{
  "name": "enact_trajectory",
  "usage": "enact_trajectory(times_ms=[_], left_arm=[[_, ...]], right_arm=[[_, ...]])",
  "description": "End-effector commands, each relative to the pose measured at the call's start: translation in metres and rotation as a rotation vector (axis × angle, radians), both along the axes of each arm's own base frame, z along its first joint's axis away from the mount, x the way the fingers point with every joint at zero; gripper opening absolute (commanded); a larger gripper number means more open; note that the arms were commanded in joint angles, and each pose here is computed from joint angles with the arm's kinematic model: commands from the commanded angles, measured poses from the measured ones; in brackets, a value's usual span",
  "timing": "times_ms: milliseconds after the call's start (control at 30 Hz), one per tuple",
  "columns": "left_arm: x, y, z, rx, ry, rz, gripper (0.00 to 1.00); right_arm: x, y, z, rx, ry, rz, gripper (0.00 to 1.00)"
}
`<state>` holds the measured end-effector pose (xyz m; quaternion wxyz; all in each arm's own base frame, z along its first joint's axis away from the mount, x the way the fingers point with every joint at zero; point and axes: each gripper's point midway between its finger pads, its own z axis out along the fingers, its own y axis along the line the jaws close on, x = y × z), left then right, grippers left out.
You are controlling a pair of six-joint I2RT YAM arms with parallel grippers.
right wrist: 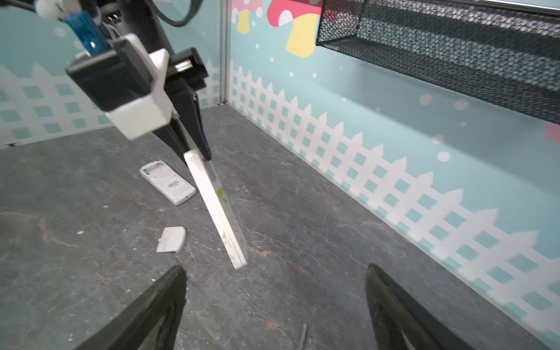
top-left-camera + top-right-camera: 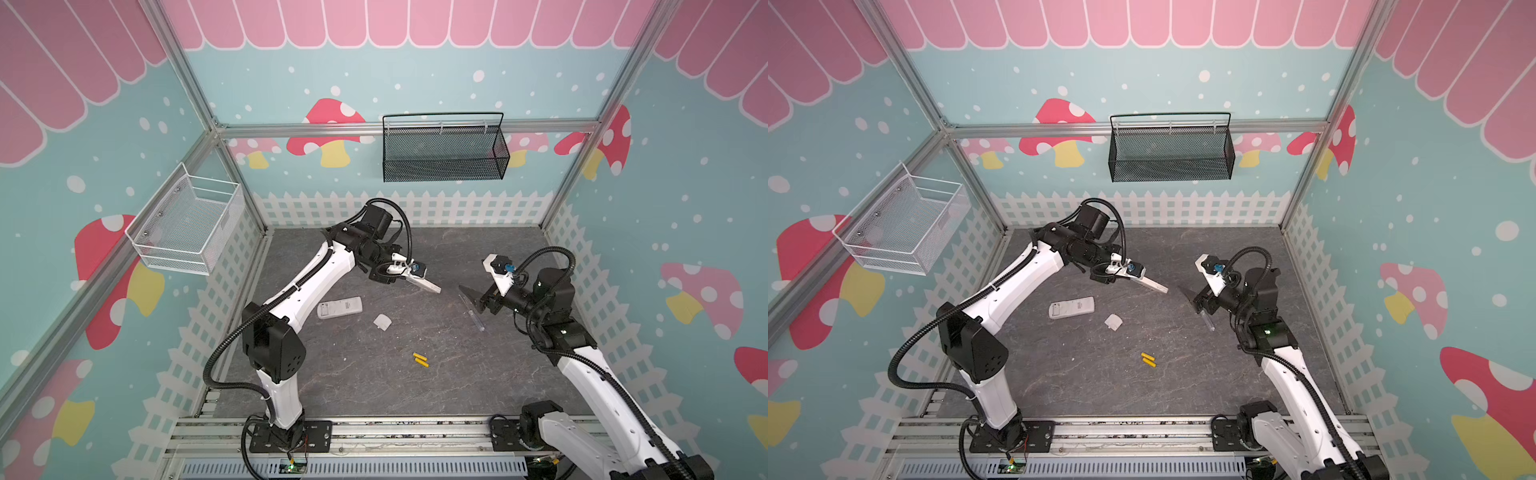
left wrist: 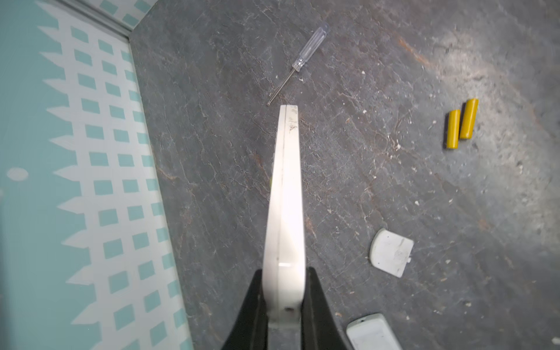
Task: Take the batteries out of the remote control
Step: 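Pull the remote away with the left gripper while the right gripper releases, then hold the remote out with the left gripper while the right gripper regrasps it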
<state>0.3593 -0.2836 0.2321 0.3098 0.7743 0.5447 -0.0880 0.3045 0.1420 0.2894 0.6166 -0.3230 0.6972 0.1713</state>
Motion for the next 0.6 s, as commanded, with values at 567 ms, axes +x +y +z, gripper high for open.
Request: enact_trajectory(times_ms=[567], left_arm=[[-0.015,-0.027,-0.042,-0.484,0.848,0.794,0.00]], right_arm=[[0.026,-0.005,-0.086,0.389,0.363,-0.158,0.99]])
